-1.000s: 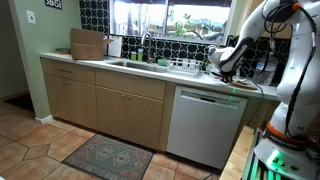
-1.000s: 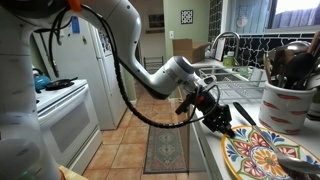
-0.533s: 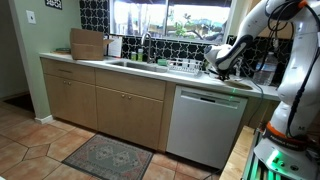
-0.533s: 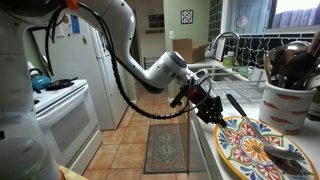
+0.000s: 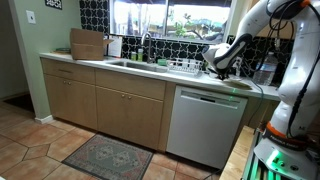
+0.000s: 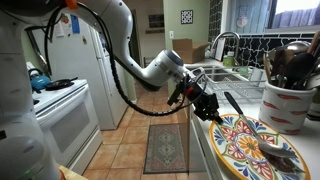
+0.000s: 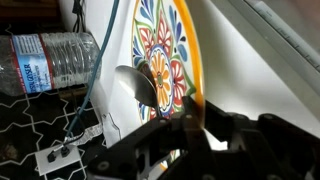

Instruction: Put the plate on the drying rack

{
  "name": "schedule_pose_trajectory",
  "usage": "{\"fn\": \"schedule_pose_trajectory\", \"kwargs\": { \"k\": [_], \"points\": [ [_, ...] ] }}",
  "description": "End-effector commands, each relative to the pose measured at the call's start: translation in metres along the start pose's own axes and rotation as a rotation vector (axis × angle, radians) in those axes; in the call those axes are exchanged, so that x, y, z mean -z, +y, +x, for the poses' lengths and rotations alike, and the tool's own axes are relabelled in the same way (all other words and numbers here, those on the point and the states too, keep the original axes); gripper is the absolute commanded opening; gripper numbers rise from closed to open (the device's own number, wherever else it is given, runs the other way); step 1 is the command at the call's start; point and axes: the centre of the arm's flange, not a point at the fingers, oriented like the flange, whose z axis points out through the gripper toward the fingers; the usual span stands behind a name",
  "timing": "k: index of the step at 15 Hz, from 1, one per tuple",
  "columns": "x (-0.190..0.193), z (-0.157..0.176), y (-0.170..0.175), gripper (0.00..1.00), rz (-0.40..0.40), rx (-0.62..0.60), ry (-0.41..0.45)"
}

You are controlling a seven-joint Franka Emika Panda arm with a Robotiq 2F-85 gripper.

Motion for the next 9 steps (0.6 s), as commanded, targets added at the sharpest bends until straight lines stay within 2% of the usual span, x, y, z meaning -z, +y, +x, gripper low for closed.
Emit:
{"fn": "schedule_pose_trajectory", "kwargs": {
  "k": [1,9],
  "points": [
    [0.02,-0.008,0.004,0.08,-0.008,-0.025,0.002],
    [0.04,-0.008,0.0,0.08,-0.05,-0.015,0.004]
  ]
}}
